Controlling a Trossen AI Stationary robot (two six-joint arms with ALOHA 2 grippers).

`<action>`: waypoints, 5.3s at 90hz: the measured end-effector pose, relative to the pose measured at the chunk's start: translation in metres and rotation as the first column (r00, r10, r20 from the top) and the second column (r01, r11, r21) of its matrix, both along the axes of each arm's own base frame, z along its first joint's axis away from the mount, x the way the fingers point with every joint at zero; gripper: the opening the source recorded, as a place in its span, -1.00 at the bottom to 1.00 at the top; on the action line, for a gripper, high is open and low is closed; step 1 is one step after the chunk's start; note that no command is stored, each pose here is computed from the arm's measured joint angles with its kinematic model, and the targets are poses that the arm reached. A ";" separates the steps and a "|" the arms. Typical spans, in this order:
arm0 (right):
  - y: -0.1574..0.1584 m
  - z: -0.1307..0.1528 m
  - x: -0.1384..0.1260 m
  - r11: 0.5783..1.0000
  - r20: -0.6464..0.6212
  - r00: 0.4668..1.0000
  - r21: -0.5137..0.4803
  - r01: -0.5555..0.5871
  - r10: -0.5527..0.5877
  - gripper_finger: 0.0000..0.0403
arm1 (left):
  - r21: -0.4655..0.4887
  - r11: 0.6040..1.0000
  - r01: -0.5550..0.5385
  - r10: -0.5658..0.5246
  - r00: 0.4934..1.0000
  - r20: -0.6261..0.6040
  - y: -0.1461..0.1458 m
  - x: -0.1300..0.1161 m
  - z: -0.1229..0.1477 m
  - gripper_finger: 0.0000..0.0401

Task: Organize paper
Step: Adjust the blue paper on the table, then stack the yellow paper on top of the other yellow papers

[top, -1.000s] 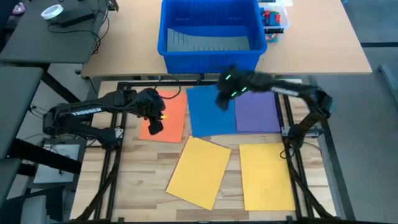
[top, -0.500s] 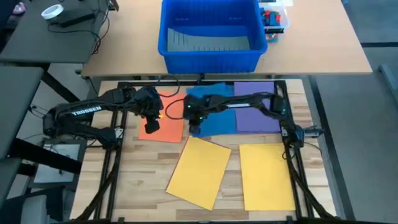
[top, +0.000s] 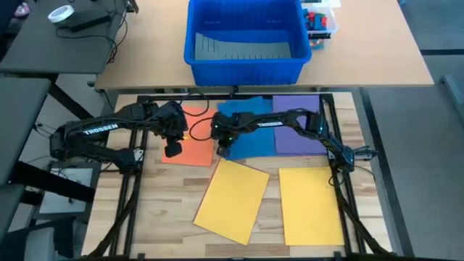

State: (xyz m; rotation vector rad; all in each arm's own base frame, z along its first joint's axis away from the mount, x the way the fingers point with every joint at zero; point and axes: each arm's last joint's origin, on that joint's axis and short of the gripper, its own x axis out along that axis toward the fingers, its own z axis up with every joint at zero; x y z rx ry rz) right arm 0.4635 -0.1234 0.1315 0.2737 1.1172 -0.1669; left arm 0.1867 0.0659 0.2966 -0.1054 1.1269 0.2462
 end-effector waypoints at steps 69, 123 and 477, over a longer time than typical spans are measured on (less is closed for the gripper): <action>0.006 0.001 -0.004 0.905 -0.093 0.908 0.082 0.417 -0.409 -1.00 | -0.005 0.999 -0.041 0.041 0.999 -0.003 0.000 -0.001 0.000 -0.97; -0.006 0.055 0.016 0.937 0.087 0.934 0.061 0.343 -0.347 -1.00 | 0.008 1.000 -0.012 0.012 1.000 -0.006 0.000 -0.001 0.000 -0.97; -0.016 0.225 -0.180 0.967 0.110 0.961 0.060 0.247 -0.252 -0.83 | -0.069 0.994 -0.090 0.094 0.994 0.053 0.070 0.115 0.036 -0.97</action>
